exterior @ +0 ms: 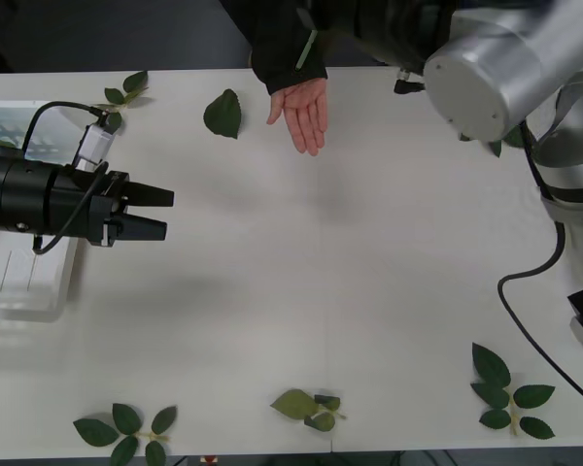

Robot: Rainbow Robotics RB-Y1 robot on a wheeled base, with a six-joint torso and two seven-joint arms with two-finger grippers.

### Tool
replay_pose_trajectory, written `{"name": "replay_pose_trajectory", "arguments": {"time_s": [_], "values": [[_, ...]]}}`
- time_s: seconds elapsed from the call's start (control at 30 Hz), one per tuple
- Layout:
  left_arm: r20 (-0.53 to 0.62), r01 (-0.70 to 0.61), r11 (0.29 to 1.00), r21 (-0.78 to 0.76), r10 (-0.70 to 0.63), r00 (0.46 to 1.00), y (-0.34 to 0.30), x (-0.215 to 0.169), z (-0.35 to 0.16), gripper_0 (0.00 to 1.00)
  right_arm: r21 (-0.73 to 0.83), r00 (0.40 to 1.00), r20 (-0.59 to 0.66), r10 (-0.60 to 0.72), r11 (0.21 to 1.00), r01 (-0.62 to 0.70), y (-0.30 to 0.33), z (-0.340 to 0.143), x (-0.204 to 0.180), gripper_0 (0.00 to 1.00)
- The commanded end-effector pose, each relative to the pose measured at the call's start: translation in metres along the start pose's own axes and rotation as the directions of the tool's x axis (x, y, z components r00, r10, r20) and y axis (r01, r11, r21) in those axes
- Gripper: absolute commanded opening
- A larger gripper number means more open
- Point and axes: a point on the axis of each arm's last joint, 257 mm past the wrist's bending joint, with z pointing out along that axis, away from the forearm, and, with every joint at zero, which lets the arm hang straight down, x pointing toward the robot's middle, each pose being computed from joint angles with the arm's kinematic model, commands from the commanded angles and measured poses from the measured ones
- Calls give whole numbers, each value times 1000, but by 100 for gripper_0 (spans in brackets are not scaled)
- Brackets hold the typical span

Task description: Place the red flowers into the right box and the blue flowers into the left box. If a person shows an open palm, hand one flower to the person first, then continue sorting.

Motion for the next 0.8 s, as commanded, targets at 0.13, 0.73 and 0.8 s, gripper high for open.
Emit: {"name": "replay_pose_trajectory", "arguments": {"time_s": [0.13,0.73,0.8], "values": [[57,-86,996,17,85,995,-2,-18,16,100,-6,999,33,-10,1000,10,36,14,9,0],[21,-118,980,-158,123,992,40,-21,28,100,16,997,82,-7,1000,6,34,45,8,0],[28,-116,982,-150,122,992,38,-22,29,100,15,996,85,-8,1000,7,34,44,8,0]]}}
